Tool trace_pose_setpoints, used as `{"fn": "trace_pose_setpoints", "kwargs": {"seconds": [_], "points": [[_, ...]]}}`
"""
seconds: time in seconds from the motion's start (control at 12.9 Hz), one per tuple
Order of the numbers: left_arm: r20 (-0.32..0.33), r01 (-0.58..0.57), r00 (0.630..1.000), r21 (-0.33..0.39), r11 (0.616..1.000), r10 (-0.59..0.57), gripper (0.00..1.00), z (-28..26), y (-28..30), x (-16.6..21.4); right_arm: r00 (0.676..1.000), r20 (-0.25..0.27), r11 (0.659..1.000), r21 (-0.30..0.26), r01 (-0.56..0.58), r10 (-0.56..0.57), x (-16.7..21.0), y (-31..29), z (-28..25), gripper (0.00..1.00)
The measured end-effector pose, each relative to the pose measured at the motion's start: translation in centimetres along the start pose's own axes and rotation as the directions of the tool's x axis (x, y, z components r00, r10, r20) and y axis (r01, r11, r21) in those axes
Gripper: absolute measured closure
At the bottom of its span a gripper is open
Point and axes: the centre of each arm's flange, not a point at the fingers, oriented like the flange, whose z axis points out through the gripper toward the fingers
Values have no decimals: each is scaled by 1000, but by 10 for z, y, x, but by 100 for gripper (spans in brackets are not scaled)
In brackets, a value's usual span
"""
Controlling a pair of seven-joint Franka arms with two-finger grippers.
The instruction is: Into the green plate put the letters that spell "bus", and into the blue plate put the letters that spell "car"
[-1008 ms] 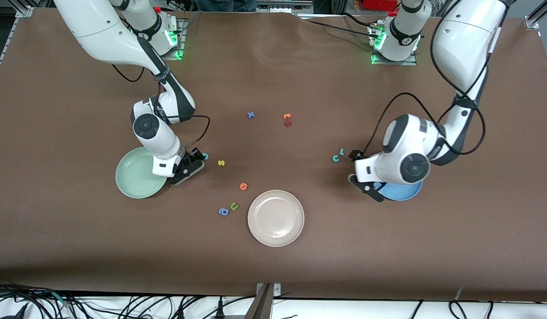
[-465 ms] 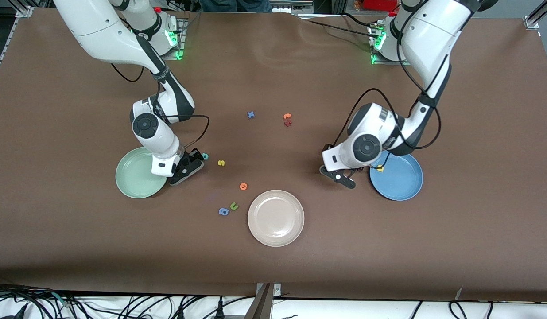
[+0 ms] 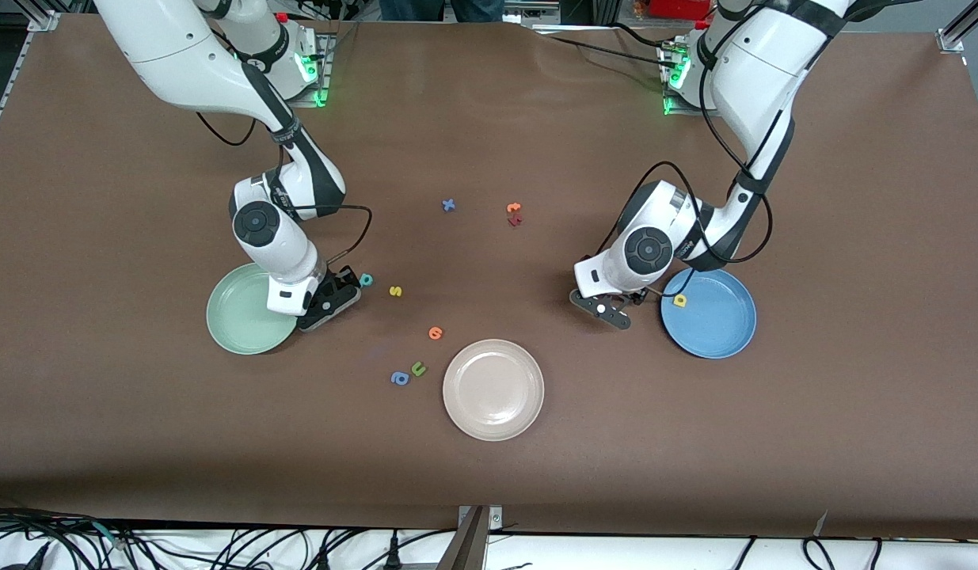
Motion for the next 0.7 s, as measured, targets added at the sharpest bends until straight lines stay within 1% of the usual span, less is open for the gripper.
{"fn": "trace_pose_setpoints", "kwargs": {"seconds": [0.08,0.16,0.23,0.47,0.54,0.7], "points": [[0,0,1000,2,1000,0,14,0,-1,0,1000,0,1000,0,0,0,0,0,0,52],[1,1,1000,2,1000,-1,14,0,-1,0,1000,2,1000,0,-1,1,-1,0,0,62],[1,1,1000,2,1000,-1,22,0,-1,-1,1000,2,1000,0,-1,1,-1,1,0,67],[-7,-5,1000,2,1000,5,59,-5,3,0,1000,1,1000,-1,-1,1,-1,1,-1,67],[-9,-5,1000,3,1000,6,67,-8,3,0,1000,1,1000,-2,-3,3,-2,2,-1,67],[-11,-6,1000,4,1000,6,71,-11,3,0,1000,13,1000,-4,-8,8,-2,6,-8,67]]}}
